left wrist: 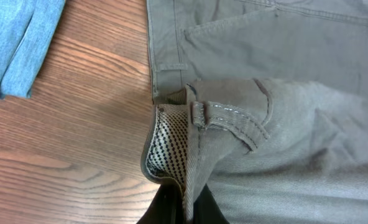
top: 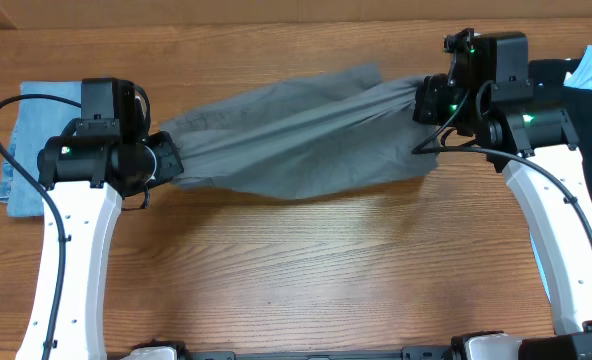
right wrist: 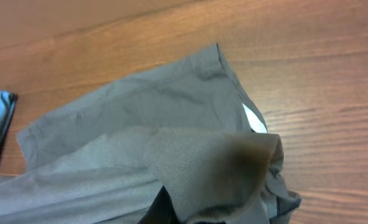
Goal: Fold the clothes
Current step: 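Lift both leg hems and fold them up toward the waistband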
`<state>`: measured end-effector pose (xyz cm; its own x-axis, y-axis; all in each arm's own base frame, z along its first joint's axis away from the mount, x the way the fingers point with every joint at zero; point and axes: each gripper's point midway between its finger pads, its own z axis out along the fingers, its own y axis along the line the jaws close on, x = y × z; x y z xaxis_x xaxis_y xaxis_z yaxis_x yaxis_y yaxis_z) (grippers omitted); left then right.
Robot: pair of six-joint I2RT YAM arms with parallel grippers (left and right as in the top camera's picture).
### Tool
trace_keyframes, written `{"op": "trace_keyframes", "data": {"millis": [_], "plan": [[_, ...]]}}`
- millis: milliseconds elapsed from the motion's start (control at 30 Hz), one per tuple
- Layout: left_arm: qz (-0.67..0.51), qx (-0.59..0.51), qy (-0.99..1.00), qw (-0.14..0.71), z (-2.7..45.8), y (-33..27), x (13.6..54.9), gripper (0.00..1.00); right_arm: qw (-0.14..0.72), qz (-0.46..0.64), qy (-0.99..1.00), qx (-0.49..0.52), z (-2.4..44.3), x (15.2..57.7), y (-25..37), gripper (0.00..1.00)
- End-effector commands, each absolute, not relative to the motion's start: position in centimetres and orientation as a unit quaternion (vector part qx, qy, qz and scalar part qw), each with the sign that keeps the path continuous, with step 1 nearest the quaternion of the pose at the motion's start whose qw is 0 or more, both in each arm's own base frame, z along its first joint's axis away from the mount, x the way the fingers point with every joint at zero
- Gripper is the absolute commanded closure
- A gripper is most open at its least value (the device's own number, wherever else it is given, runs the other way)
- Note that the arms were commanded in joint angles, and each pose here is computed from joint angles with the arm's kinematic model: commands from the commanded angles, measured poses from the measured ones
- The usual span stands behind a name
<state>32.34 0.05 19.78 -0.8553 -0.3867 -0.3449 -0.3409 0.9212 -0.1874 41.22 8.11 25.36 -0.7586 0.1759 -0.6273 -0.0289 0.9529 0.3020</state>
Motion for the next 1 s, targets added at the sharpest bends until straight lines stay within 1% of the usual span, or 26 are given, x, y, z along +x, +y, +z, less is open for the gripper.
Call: {"op": "trace_keyframes", "data": {"millis": [0, 100, 267, 367, 500, 633, 733, 900, 933, 967], "plan": [[0.000, -0.223, 0.959, 0.173, 17.8, 2.9, 33.5, 0.96, 0.373, 0.130, 0.918, 0.036, 25.8, 43.6, 7.3, 0.96], [0.008, -0.225, 0.961, 0.161, 16.3, 3.2, 34.4, 0.96, 0.360, 0.140, 0.922, 0.020, 23.9, 44.9, 8.8, 0.96], [0.034, -0.240, 0.951, 0.192, 16.6, 4.5, 35.8, 0.96, 0.350, 0.145, 0.925, 0.003, 20.1, 47.7, 11.2, 0.96], [0.036, -0.244, 0.951, 0.189, 16.1, 4.6, 36.0, 0.96, 0.355, 0.149, 0.923, -0.007, 18.9, 48.9, 12.5, 0.96], [0.040, -0.245, 0.954, 0.170, 14.3, 4.6, 36.7, 0.96, 0.371, 0.138, 0.918, -0.009, 18.0, 50.3, 13.0, 0.96], [0.046, -0.243, 0.958, 0.141, 10.7, 4.7, 38.1, 0.96, 0.406, 0.145, 0.902, -0.011, 19.2, 51.7, 13.4, 0.96], [0.046, -0.243, 0.959, 0.141, 9.0, 4.8, 39.2, 0.96, 0.404, 0.145, 0.903, -0.011, 18.5, 52.0, 13.4, 0.96], [0.040, -0.238, 0.955, 0.170, 9.1, 4.8, 40.9, 0.96, 0.396, 0.143, 0.907, -0.011, 16.3, 52.9, 13.6, 0.96], [0.038, -0.231, 0.955, 0.180, 9.2, 4.8, 41.4, 0.94, 0.400, 0.144, 0.905, -0.011, 16.0, 53.4, 13.7, 0.96], [0.038, -0.224, 0.955, 0.190, 9.4, 4.8, 41.9, 0.84, 0.406, 0.145, 0.902, -0.011, 15.8, 53.8, 13.8, 0.96]]}}
